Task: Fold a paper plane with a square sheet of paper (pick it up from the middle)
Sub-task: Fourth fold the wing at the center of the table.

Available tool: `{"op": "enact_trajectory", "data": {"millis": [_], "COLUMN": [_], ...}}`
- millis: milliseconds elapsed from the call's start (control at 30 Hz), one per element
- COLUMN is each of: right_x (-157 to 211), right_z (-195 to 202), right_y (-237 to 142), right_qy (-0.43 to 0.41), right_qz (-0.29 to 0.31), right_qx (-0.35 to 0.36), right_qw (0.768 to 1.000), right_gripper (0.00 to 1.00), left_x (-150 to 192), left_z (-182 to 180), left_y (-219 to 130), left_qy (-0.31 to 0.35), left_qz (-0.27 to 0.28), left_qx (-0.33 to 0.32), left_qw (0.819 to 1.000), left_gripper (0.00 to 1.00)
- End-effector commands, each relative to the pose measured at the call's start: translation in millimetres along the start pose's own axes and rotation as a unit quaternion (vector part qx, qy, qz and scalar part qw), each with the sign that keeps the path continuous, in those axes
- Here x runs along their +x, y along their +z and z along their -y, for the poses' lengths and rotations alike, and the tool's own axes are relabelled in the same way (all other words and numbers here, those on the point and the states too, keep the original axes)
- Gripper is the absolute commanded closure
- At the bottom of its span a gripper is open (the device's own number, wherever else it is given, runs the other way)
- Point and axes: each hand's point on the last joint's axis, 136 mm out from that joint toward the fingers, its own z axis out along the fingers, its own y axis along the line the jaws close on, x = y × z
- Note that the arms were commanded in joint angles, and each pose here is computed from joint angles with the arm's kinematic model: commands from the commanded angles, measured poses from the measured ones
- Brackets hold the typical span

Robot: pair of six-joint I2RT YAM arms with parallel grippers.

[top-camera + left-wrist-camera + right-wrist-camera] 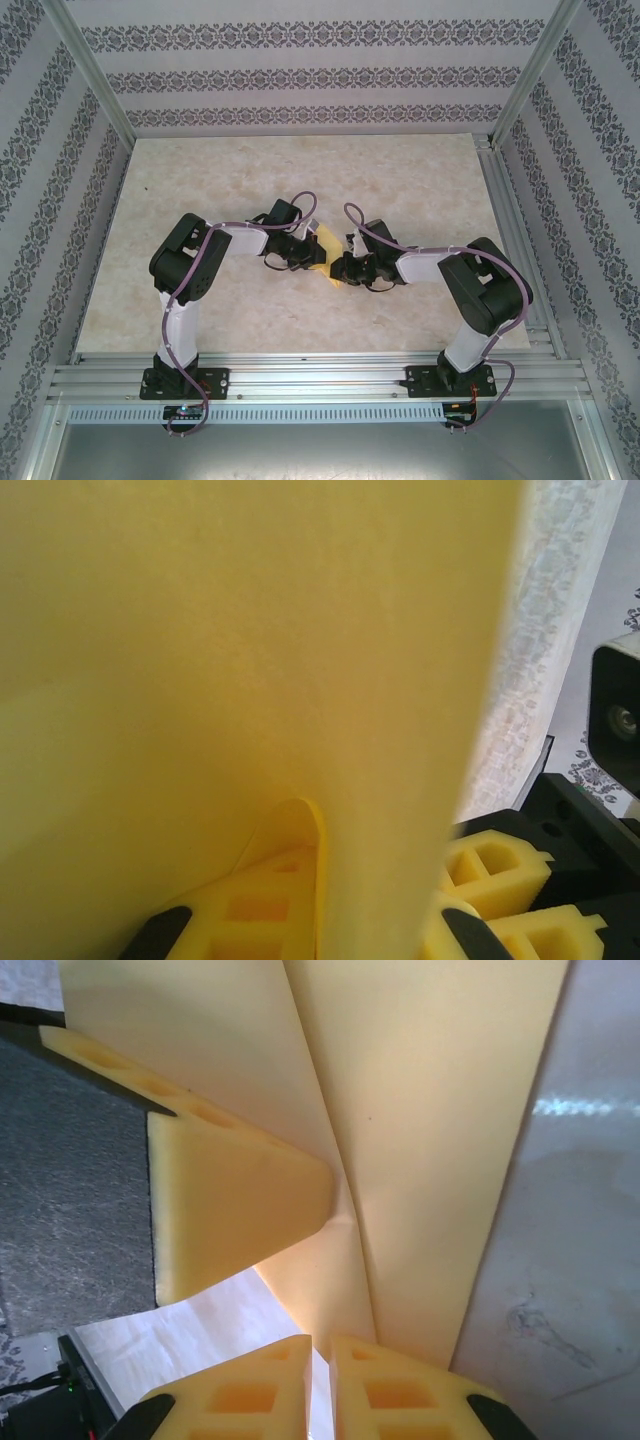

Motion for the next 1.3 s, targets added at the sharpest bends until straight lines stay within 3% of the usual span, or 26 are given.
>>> {"op": "enact_trajectory", "data": {"millis": [0, 533, 967, 1267], "right_x": [-0.6, 32.2, 10.4, 1.0], "right_z": [6.7, 53.3, -7.7, -16.9], "right_y": [1.3, 3.8, -11.5, -4.2], "right_qy": [-0.012, -0.001, -0.056, -0.059], "right_qz": [-0.004, -0.053, -0.039, -0.039], "right_qx": [0.021, 0.126, 0.090, 0.074], "right_qw": [1.000, 0.991, 0.994, 0.995], "right_gripper": [0.86, 0.89, 0.88, 0.88], "left_x": [2.3, 4.0, 5.7, 6.6], "left_z": [-13.2, -18.6, -18.8, -18.9], "left_y": [2.1, 1.9, 2.0, 2.3], "left_qy": [-0.008, -0.006, -0.007, -0.007], "left_qz": [-0.011, -0.013, -0.016, -0.019], "left_qx": [-0.016, -0.028, -0.029, -0.028], "left_qw": [1.000, 0.999, 0.999, 0.999], "left_gripper": [0.91, 0.91, 0.91, 0.91]}}
